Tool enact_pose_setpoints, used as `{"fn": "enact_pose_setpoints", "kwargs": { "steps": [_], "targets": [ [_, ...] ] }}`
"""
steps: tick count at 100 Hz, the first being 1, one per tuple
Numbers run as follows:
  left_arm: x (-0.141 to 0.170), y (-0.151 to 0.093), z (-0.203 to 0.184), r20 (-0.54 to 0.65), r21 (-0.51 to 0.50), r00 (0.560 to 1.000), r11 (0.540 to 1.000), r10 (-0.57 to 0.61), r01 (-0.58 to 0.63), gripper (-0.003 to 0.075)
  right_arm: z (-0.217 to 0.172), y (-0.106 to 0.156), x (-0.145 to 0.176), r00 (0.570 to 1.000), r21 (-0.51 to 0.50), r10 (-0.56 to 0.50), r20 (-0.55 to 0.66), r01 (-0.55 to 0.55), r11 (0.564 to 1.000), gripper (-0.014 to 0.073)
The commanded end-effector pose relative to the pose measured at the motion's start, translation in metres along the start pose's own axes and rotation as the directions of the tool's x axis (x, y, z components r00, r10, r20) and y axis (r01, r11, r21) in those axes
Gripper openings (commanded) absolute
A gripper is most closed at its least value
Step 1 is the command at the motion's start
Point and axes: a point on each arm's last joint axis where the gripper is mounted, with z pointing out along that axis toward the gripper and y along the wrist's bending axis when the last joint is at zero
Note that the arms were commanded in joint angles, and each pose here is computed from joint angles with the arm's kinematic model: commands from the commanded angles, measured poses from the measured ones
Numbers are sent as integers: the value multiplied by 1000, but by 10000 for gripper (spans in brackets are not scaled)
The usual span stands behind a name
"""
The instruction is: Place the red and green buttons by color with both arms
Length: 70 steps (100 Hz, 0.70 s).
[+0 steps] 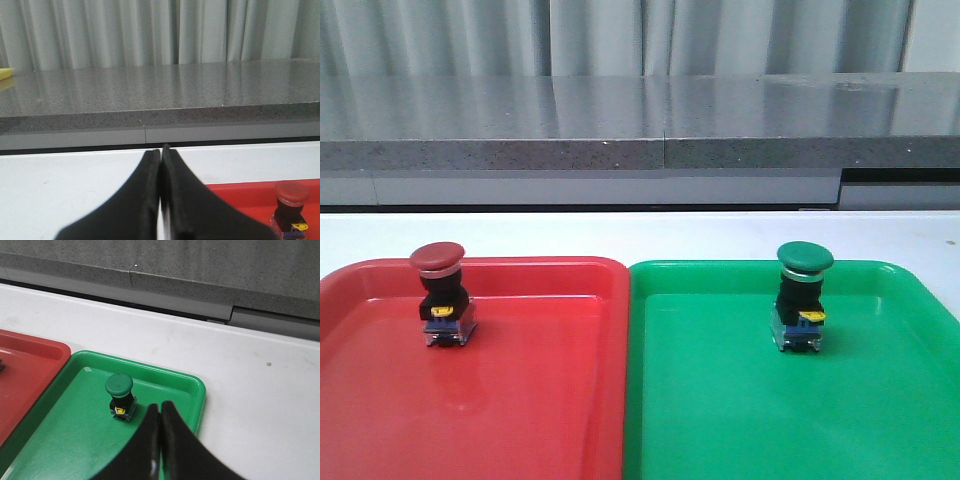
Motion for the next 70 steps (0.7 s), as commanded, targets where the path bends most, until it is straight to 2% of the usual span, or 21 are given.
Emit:
{"fn": "enact_pose_setpoints", "kwargs": {
  "steps": [1, 16, 27, 41, 56, 70],
  "targets": [
    [5, -1, -1, 70, 3, 998, 1000, -5, 5, -19, -3, 1, -14, 996, -8, -16, 88, 17, 1000, -69],
    [5, -1, -1, 70, 3, 998, 1000, -5, 5, -19, -3, 1, -14, 996, -8, -17, 89, 18, 1000, -69],
    [5, -1, -1, 70, 3, 998, 1000, -5, 5, -19, -2, -1, -10, 993, 16, -69, 95, 68, 998, -69],
    [5, -1, -1, 70, 3, 998, 1000, -5, 5, -19, -4, -1, 0, 979, 16, -115, 168, 114, 993, -69],
    [5, -1, -1, 70, 3, 998, 1000, -5, 5, -19, -16, -3, 19, 972, 7, -71, 224, 71, 997, -69],
    [5, -1, -1, 70, 3, 998, 1000, -5, 5, -19, -25, -7, 41, 960, 50, -36, 277, 23, 998, -69]
  ]
}}
